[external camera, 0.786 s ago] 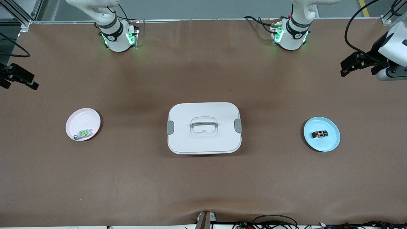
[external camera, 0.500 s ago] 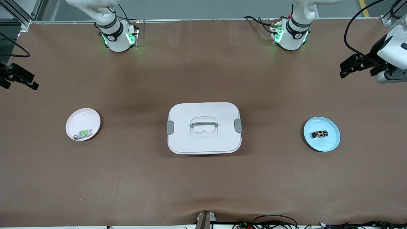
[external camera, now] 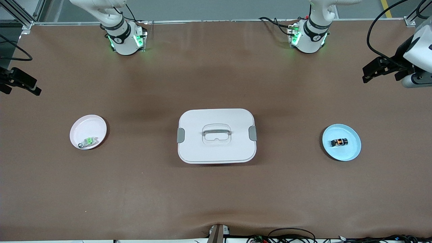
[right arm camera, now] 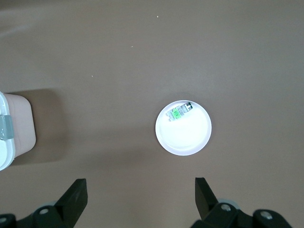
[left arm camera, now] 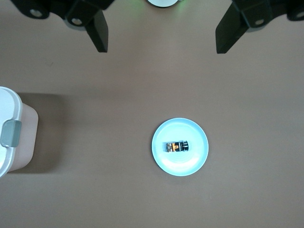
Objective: Transfer orange switch to right arm and place
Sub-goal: 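Move the left gripper over the black-and-orange switch on the blue plate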
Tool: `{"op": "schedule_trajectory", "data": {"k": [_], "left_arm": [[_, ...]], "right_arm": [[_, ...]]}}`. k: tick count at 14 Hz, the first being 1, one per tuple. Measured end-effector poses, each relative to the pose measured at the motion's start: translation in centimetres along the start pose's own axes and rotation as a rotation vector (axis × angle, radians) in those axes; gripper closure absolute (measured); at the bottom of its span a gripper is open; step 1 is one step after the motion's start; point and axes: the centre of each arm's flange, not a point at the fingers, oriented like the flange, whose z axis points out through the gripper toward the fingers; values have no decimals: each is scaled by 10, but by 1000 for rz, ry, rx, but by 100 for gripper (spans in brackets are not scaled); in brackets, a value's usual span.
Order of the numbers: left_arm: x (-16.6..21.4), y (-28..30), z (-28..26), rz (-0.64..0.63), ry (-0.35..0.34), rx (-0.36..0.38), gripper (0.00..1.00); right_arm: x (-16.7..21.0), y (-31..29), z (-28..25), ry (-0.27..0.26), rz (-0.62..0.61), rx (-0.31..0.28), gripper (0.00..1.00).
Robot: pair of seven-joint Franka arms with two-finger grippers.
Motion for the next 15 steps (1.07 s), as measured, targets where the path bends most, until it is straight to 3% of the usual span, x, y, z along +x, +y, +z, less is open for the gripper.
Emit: {"op": "schedule_trajectory", "data": {"k": [8,15], "left_arm": [[11,-13,16,-26,-4,-2,0],[43,-37,122,-58,47,-10,0]], "right_arm": [[0,-1,0,0,-1,0,0],[0,-1,0,0,-1,0,0]]}}
